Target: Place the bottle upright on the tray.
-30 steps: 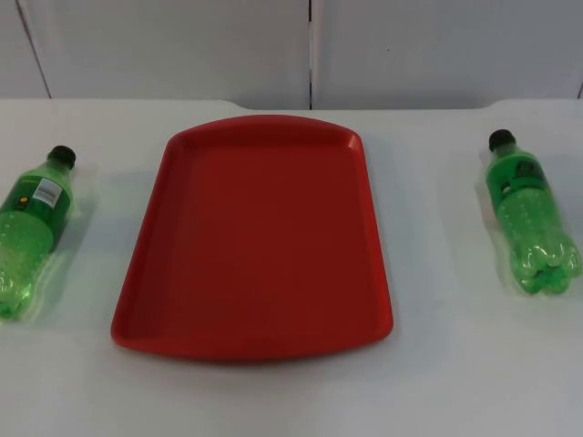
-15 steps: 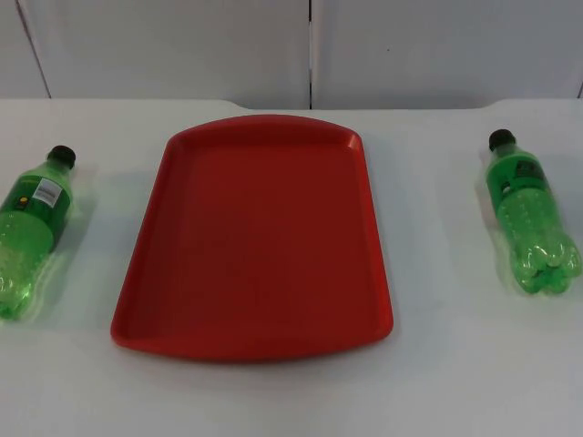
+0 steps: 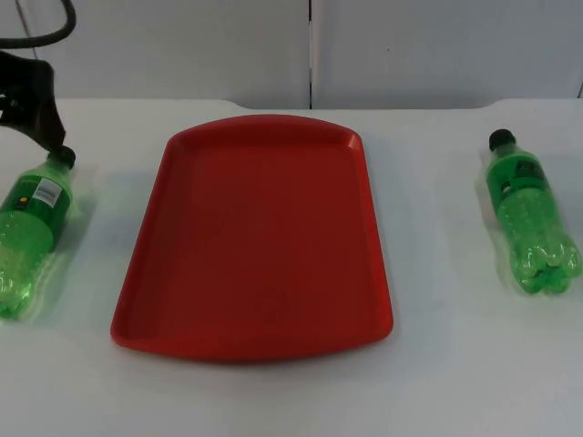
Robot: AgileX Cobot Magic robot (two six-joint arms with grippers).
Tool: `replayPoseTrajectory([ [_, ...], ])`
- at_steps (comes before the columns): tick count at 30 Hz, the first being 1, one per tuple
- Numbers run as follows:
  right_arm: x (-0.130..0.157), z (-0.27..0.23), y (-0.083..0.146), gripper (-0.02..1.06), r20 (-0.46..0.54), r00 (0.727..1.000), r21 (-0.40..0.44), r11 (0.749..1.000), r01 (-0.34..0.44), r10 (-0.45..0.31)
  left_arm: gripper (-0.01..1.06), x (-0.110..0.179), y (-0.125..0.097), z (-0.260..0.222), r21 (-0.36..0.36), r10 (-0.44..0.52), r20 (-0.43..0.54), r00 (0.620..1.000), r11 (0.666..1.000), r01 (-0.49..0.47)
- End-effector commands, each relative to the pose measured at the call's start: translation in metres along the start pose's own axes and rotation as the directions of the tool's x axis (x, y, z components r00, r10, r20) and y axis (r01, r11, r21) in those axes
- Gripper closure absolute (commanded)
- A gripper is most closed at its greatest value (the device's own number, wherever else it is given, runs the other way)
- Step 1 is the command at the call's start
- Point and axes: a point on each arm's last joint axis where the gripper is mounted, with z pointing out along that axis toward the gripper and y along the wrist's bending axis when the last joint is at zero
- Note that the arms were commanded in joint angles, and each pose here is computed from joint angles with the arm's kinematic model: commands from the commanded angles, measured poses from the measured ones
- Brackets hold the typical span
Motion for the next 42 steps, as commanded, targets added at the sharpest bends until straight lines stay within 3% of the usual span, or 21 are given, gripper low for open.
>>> replayPoseTrajectory([
  [1,-0.003,-0.002,-0.001,0.0,0.025,1.0,0.003,1.0,0.011,-0.012,0.0,-0.015,0.0,0.015,0.049,0.004,-0.022,1.0,0.999,-0.003],
  [7,-0.003,-0.002,-0.001,0.0,0.025,1.0,0.003,1.0,0.011,-0.012,0.0,-0.03,0.008,0.039,0.055,-0.01,-0.065,0.998,0.998,0.014],
  [16,-0.003,-0.002,0.0,0.0,0.027,1.0,-0.002,1.0,0.008,-0.008,0.0,-0.042,0.048,0.07,0.038,-0.12,-0.096,0.988,0.992,0.124],
  [42,-0.004,-0.002,0.001,0.0,0.034,0.999,-0.019,1.0,-0.005,0.006,0.0,-0.05,0.057,0.112,0.028,-0.083,-0.133,0.988,0.996,0.087],
])
